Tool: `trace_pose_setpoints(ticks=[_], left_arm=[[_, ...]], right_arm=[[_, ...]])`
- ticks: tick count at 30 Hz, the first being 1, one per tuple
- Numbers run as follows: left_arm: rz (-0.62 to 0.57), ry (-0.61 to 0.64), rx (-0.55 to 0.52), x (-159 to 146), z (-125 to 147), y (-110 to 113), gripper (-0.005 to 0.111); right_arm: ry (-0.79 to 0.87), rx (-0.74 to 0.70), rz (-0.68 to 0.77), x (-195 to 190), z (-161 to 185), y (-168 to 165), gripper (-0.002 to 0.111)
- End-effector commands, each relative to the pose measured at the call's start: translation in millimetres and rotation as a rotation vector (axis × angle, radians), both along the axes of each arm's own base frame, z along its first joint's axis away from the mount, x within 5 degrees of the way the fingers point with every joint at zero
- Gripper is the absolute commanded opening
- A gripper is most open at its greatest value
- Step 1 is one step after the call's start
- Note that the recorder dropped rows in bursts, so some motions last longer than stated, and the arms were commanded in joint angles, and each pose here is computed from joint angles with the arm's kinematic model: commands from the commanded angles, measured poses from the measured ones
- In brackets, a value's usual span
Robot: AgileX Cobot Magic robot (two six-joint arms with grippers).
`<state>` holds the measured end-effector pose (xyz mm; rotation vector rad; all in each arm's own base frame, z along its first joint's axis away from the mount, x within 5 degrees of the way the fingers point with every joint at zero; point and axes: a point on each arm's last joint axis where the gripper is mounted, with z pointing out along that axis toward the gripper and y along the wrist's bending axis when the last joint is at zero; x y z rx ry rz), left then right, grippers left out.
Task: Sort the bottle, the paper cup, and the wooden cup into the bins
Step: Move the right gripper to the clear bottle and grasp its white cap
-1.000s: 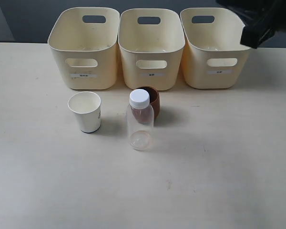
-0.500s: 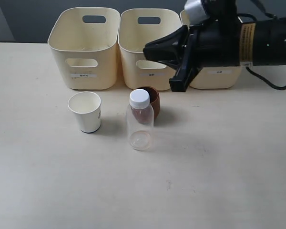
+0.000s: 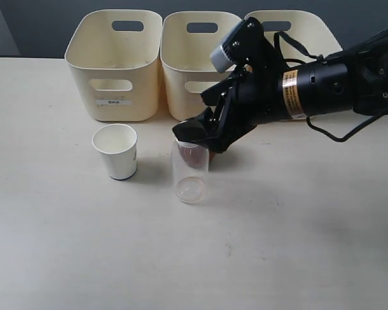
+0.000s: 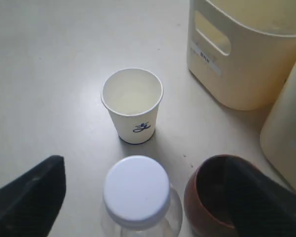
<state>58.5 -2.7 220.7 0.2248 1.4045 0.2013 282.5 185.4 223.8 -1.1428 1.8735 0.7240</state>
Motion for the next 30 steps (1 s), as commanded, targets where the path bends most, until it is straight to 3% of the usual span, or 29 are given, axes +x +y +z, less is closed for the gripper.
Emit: trace_pose_setpoints(ticks=[1,30], left_arm=[[-0.003,-0.005,-0.002,0,0,0,0.0],[-0.003,-0.005,-0.002,0,0,0,0.0]], right_arm=[[0.041,0.016,0.001,3,-8,2,0.081],[0.085,0.037,-0.023,17,-22,9,0.081]])
